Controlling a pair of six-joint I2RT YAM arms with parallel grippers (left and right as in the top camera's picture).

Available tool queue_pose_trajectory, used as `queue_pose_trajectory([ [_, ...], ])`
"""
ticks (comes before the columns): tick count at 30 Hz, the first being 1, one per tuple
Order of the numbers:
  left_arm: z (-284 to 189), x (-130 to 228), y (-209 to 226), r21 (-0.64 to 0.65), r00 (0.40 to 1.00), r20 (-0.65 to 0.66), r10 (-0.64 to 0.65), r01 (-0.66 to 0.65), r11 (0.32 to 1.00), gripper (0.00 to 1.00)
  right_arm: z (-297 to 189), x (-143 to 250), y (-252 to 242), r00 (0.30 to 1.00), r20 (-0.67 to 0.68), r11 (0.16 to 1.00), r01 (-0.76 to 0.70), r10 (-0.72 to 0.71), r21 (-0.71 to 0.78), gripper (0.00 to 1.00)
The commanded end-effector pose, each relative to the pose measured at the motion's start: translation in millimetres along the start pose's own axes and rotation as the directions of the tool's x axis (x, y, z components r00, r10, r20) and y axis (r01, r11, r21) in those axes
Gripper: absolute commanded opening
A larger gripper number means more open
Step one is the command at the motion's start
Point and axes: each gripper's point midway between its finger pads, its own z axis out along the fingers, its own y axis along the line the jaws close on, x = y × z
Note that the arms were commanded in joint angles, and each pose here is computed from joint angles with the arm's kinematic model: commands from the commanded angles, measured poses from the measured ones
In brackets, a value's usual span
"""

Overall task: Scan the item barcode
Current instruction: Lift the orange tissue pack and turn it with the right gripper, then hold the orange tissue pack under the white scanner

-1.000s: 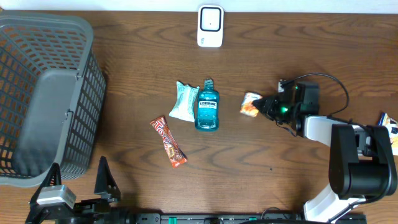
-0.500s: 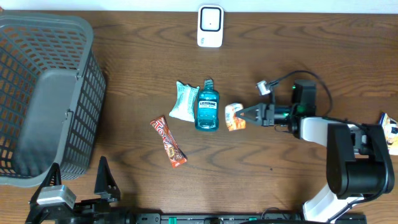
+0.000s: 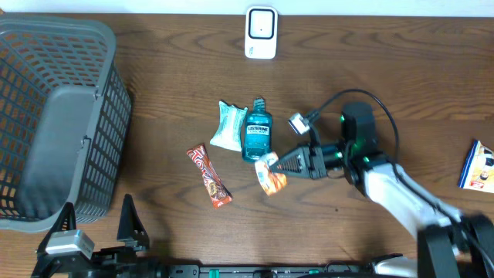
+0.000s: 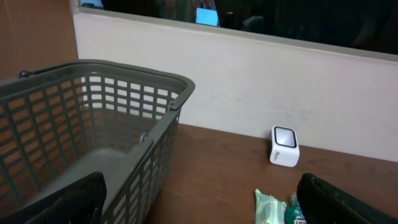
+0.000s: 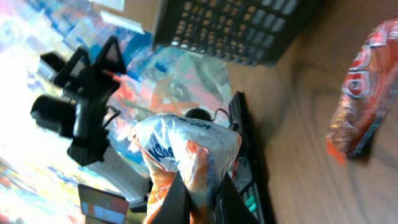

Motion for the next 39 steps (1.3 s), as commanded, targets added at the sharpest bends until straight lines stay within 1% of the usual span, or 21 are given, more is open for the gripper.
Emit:
queue_pose_trajectory([
  [1, -2, -1, -1, 0.006, 1.0, 0.01, 0.001, -0.001, 1.0, 0.98, 0, 28, 16, 0.999, -0.015, 0.999, 0.045, -0.045, -0.021, 0.01],
  [4, -2, -1, -1, 0.006, 1.0, 0.01, 0.001, -0.001, 1.0, 0.98, 0, 43, 24, 0.999, -0.015, 0.999, 0.031, -0.031, -0.021, 0.01],
  [7, -2, -1, -1, 0.006, 1.0, 0.01, 0.001, -0.001, 1.0, 0.98, -1, 54, 32, 0.998, -0.014, 0.998, 0.063, -0.063, -0.021, 0.01],
  [10, -2, -1, -1, 0.006, 1.0, 0.01, 0.001, -0.001, 1.0, 0.98, -1, 55, 43, 0.991, -0.012, 0.991, 0.131, -0.131, -0.022, 0.01],
  [13, -2, -1, -1, 0.006, 1.0, 0.01, 0.001, -0.001, 1.0, 0.98, -1, 51, 47, 0.964, -0.001, 0.964, 0.266, -0.266, -0.01, 0.01],
  [15, -2, -2, -1, 0.006, 1.0, 0.01, 0.001, -0.001, 1.0, 0.98, -2, 37, 31, 0.945, 0.05, 0.943, 0.316, -0.323, 0.103, 0.01],
  [16, -2, -2, -1, 0.006, 1.0, 0.01, 0.001, -0.001, 1.0, 0.98, -6, 23, 13, 0.941, 0.101, 0.929, 0.294, -0.322, 0.223, 0.01],
  [17, -2, -2, -1, 0.006, 1.0, 0.01, 0.001, -0.001, 1.0, 0.98, -9, 14, 1, 0.937, 0.134, 0.914, 0.272, -0.323, 0.3, 0.01],
  [18, -2, -2, -1, 0.006, 1.0, 0.01, 0.001, -0.001, 1.0, 0.98, -15, 5, -12, 0.927, 0.165, 0.887, 0.253, -0.336, 0.387, 0.01],
  [20, -2, -2, -1, 0.006, 1.0, 0.01, 0.001, -0.001, 1.0, 0.98, -26, -8, -31, 0.908, 0.199, 0.827, 0.224, -0.37, 0.516, 0.01],
  [22, -2, -2, -1, 0.006, 1.0, 0.01, 0.001, -0.001, 1.0, 0.98, -37, -18, -45, 0.897, 0.229, 0.783, 0.179, -0.379, 0.596, 0.01],
  [24, -2, -2, -1, 0.006, 1.0, 0.01, 0.001, -0.001, 1.0, 0.98, -47, -26, -58, 0.889, 0.252, 0.743, 0.134, -0.383, 0.656, 0.01],
  [27, -2, -2, -1, 0.006, 1.0, 0.01, 0.001, -0.001, 1.0, 0.98, -55, -36, -68, 0.88, 0.254, 0.697, 0.113, -0.401, 0.708, 0.01],
  [31, -2, -2, -1, 0.006, 1.0, 0.01, 0.001, -0.001, 1.0, 0.98, -72, -63, -89, 0.882, 0.256, 0.61, 0.044, -0.395, 0.791, 0.01],
  [34, -2, -2, -1, 0.006, 1.0, 0.01, 0.001, -0.001, 1.0, 0.98, -79, -92, -101, 0.89, 0.22, 0.533, 0.031, -0.4, 0.846, 0.01],
  [37, -2, -2, -1, 0.006, 1.0, 0.01, 0.001, -0.001, 1.0, 0.98, -91, -132, -122, 0.907, 0.114, 0.364, 0.045, -0.405, 0.93, 0.01],
  [38, -2, -2, -1, 0.006, 1.0, 0.01, 0.001, -0.001, 1.0, 0.98, -94, -142, -129, 0.913, 0.088, 0.321, 0.048, -0.398, 0.946, 0.01],
  [39, -2, -2, -1, 0.006, 1.0, 0.01, 0.001, -0.001, 1.0, 0.98, -95, -150, -133, 0.918, 0.071, 0.296, 0.052, -0.39, 0.954, 0.01],
])
